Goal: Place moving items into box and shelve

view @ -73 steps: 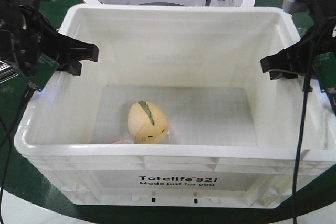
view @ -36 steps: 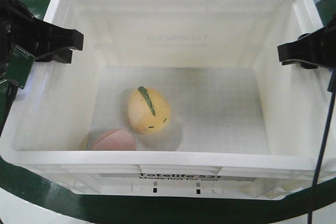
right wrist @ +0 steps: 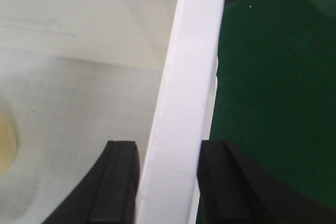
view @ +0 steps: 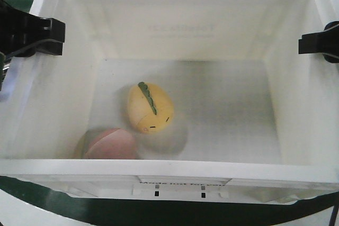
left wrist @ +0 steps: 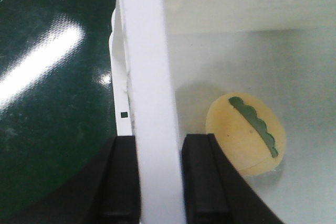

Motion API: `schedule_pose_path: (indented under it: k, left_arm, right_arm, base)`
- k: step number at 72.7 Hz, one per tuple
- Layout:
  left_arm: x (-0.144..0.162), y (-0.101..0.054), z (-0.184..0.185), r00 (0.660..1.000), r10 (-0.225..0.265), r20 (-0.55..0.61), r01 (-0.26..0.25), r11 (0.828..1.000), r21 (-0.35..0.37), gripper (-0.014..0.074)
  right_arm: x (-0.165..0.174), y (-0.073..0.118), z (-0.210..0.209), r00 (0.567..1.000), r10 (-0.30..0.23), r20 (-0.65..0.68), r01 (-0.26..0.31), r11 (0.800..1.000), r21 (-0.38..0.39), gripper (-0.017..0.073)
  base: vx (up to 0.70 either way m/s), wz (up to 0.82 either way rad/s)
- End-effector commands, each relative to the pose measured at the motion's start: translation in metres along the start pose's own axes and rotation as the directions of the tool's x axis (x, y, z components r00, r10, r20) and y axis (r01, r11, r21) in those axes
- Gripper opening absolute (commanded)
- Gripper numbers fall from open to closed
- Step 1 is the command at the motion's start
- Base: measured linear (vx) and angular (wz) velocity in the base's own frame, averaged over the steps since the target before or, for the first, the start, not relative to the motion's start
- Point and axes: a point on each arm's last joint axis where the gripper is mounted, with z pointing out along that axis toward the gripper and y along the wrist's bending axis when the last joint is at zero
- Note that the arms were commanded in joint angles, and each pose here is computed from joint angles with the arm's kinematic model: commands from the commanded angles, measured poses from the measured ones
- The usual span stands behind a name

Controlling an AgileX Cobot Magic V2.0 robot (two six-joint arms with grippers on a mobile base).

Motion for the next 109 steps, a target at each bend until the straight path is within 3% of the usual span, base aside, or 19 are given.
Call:
schedule_pose_path:
  k: [1, 109]
  left_arm:
    - [-0.0133, 0.0000, -0.0283, 0.982, 0.011, 0.190, -0.018, 0.999, 0.036, -0.0008]
    - [-0.0130, 0.0001, -0.0279, 0.982, 0.011, 0.187, -0.018, 0.999, 0.034, -0.0006]
  right_arm:
    - [-0.0178, -0.0034, -0.0203, 0.981, -0.041, 0.191, 0.034, 0.999, 0.040, -0.0006]
    - [-0.0174, -0.0034, -0.0194, 0.981, -0.045, 0.187, 0.038, 0.998, 0.041, -0.0006]
  base:
    - [0.00, 0.00]
    - [0.00, 0.00]
